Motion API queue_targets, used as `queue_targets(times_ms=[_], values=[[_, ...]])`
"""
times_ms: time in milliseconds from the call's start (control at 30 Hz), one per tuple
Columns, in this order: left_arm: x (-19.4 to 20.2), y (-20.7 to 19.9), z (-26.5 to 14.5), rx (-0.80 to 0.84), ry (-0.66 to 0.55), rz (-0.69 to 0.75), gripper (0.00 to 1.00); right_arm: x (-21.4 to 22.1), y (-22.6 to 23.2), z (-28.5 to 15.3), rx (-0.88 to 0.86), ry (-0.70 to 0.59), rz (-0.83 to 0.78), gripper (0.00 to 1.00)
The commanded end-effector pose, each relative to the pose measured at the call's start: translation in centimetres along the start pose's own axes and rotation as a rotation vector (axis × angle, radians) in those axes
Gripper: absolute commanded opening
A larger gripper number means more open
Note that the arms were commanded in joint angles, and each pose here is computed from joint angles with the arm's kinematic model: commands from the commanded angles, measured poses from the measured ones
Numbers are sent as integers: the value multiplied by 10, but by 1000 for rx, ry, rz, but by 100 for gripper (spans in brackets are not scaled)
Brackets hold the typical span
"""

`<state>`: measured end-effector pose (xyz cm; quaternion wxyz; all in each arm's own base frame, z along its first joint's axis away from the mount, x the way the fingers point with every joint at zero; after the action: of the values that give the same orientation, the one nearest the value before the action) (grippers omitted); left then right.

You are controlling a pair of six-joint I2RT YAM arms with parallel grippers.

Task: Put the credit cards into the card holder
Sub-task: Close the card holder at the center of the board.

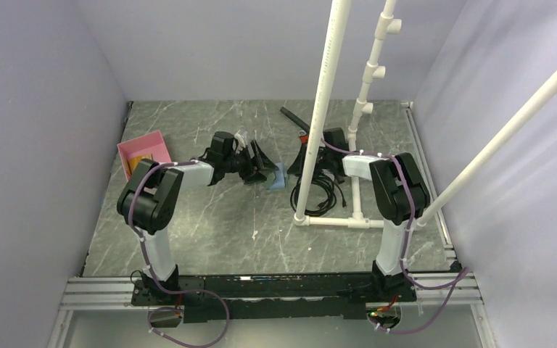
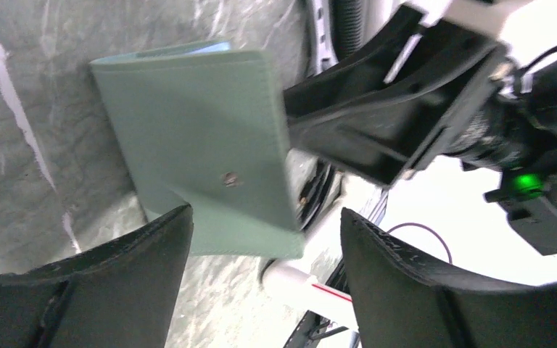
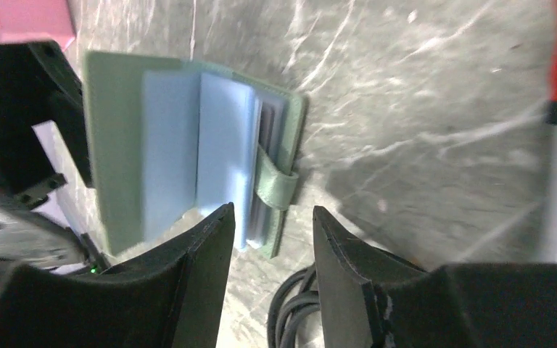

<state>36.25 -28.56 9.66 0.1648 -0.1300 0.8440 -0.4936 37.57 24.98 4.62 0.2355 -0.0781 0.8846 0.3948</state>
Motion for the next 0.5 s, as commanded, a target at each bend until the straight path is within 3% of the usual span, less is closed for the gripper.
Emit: queue_targets(times_ms=[0,267,467], values=[[6,-4,6,48,65,31,75,-32,1,-14,78,-120,-84,46],[5,-5,7,-1,95,99,73,-30,-8,5,82,-83,-7,39],[9,25,16,-137,150,37,44,-26,-15,13,183,-63,-48,40]])
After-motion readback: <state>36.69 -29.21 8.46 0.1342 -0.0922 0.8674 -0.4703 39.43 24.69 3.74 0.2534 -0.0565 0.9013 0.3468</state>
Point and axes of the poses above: each gripper's point midway between its finger pads, its own z axis out along the fingers, its own y axis along the line the jaws close on, x = y × z, the point moved 1 cm from there along -z, back along the fingers, and after that the axes turned 7 degrees about -z, right-handed, at the moved point
